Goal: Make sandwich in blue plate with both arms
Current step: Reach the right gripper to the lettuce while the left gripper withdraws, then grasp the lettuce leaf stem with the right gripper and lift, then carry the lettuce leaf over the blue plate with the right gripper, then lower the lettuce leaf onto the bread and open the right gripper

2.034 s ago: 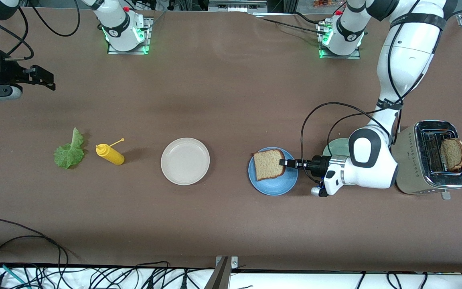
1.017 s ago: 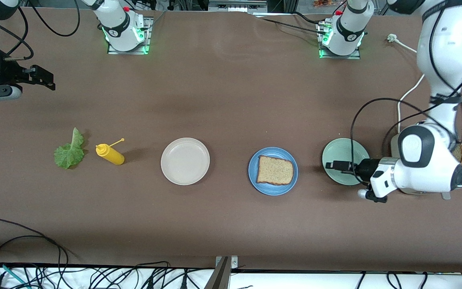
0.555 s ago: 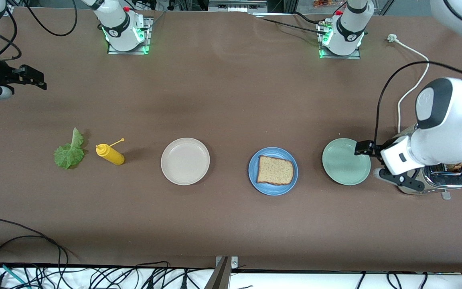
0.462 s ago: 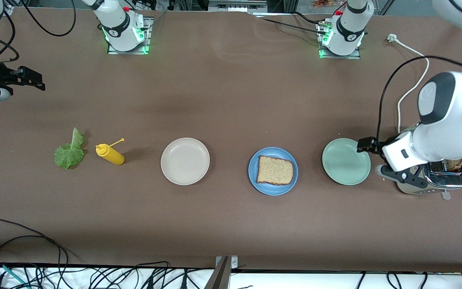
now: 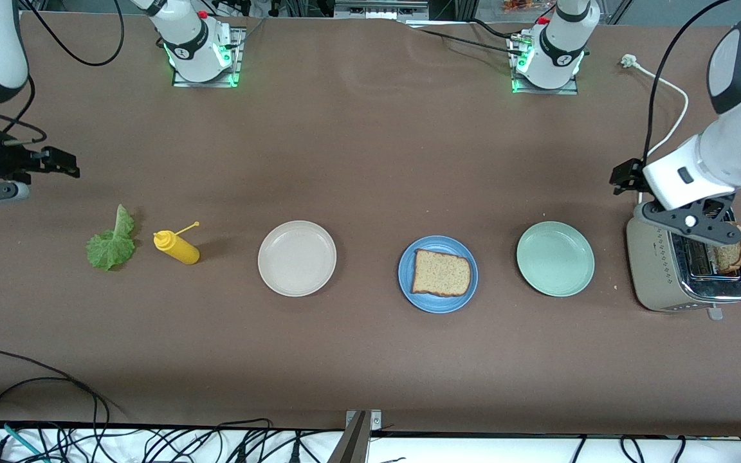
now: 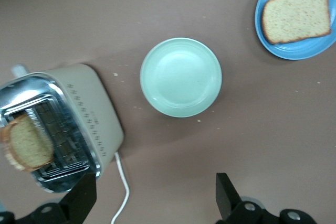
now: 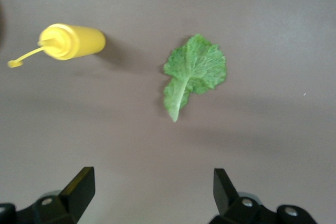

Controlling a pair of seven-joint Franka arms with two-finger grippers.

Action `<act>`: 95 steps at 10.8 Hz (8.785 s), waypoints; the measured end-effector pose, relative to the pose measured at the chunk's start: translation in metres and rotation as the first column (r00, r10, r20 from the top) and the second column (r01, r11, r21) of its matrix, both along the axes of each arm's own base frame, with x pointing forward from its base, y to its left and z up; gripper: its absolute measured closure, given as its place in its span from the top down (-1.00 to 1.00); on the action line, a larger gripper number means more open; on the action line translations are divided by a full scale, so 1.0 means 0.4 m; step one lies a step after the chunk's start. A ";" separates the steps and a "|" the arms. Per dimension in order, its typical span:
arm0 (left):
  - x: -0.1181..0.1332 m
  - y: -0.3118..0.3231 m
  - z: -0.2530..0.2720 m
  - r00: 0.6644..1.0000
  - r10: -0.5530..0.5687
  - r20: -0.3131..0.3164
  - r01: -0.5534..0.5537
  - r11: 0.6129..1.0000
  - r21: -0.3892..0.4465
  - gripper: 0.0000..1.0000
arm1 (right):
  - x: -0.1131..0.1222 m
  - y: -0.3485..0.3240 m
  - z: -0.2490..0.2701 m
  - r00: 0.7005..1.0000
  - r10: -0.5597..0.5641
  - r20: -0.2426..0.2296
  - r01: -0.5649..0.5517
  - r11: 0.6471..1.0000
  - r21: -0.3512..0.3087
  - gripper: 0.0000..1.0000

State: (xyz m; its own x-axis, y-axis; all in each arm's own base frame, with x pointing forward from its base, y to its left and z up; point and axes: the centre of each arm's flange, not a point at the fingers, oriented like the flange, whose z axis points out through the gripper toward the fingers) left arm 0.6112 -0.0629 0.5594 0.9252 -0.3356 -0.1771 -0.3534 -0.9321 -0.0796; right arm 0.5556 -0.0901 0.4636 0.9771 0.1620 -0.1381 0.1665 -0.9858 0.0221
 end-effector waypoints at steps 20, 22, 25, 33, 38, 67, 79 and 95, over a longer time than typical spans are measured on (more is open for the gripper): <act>-0.124 0.050 -0.023 0.948 0.316 0.047 -0.315 0.949 -0.025 1.00 | 0.068 -0.151 -0.641 0.996 -0.051 -0.073 0.049 0.998 -0.028 1.00; -0.078 0.047 -0.074 0.950 0.312 0.027 -0.311 0.950 -0.030 1.00 | 0.068 -0.151 -0.642 0.995 -0.077 -0.066 0.077 0.997 -0.006 1.00; -0.057 0.043 -0.054 0.950 0.310 0.045 -0.309 0.950 -0.042 1.00 | 0.057 -0.168 -0.673 0.992 -0.095 -0.085 0.095 0.996 -0.003 1.00; -0.077 0.092 0.068 0.940 0.336 0.065 -0.333 0.942 -0.046 1.00 | 0.061 -0.162 -0.706 0.993 -0.087 -0.078 0.087 0.996 -0.008 0.09; -0.070 0.176 0.159 0.909 0.396 0.127 -0.386 0.917 -0.098 1.00 | 0.067 -0.160 -0.699 0.994 -0.084 -0.071 0.084 0.996 -0.008 -0.93; -0.069 0.181 0.212 0.901 0.400 0.168 -0.384 0.916 -0.117 1.00 | 0.081 0.788 0.114 1.000 0.004 -0.003 -0.004 0.991 0.133 -0.93; -0.069 0.184 0.212 0.901 0.401 0.167 -0.386 0.915 -0.116 1.00 | -0.032 1.395 -0.062 0.954 0.076 0.289 -0.179 0.920 0.349 -0.93; -0.060 0.216 0.194 0.894 0.420 0.155 -0.406 0.907 -0.113 1.00 | -0.079 1.723 -0.454 0.808 0.164 0.566 -0.387 0.872 0.300 -0.93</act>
